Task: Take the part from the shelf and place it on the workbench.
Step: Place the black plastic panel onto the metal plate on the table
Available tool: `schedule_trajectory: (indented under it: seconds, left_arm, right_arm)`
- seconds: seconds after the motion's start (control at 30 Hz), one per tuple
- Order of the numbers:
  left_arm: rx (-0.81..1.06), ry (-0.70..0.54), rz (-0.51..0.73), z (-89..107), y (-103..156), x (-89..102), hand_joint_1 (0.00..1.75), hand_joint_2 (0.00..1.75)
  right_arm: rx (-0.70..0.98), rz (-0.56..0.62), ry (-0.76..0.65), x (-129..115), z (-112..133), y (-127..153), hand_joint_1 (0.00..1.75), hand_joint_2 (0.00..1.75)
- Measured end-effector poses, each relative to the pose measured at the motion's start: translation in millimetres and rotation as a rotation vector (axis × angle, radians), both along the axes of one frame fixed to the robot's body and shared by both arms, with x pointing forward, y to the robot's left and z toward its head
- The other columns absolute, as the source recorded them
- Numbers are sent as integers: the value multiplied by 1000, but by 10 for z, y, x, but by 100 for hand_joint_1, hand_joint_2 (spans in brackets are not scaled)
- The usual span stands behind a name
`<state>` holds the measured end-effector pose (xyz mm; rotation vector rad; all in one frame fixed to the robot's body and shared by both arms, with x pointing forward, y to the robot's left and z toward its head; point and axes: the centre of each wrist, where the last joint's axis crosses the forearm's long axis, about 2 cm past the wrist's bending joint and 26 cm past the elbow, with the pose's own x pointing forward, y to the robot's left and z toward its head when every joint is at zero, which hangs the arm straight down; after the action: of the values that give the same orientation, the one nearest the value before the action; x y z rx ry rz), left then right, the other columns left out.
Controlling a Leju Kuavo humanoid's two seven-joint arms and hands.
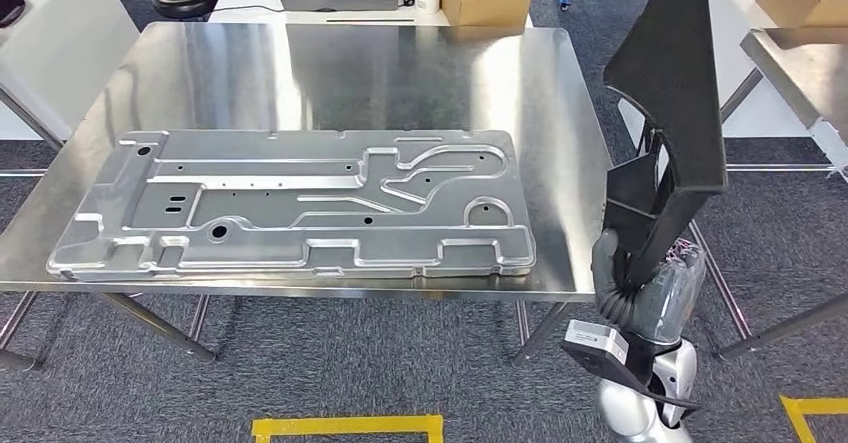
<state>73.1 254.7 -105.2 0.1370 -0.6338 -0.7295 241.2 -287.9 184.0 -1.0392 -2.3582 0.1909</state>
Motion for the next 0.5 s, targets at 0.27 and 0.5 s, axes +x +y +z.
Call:
schedule_trajectory:
  seconds: [0.27,0.5]
  left_arm:
    - [-2,-1,-7,3,1,22,0,175]
    - [-20,-28,-10,18,4,104,0,175]
  right_arm:
    - [1,-5,-2,14,22,-8,168,175]
    - [-18,11,33,91,71,-34,168,175]
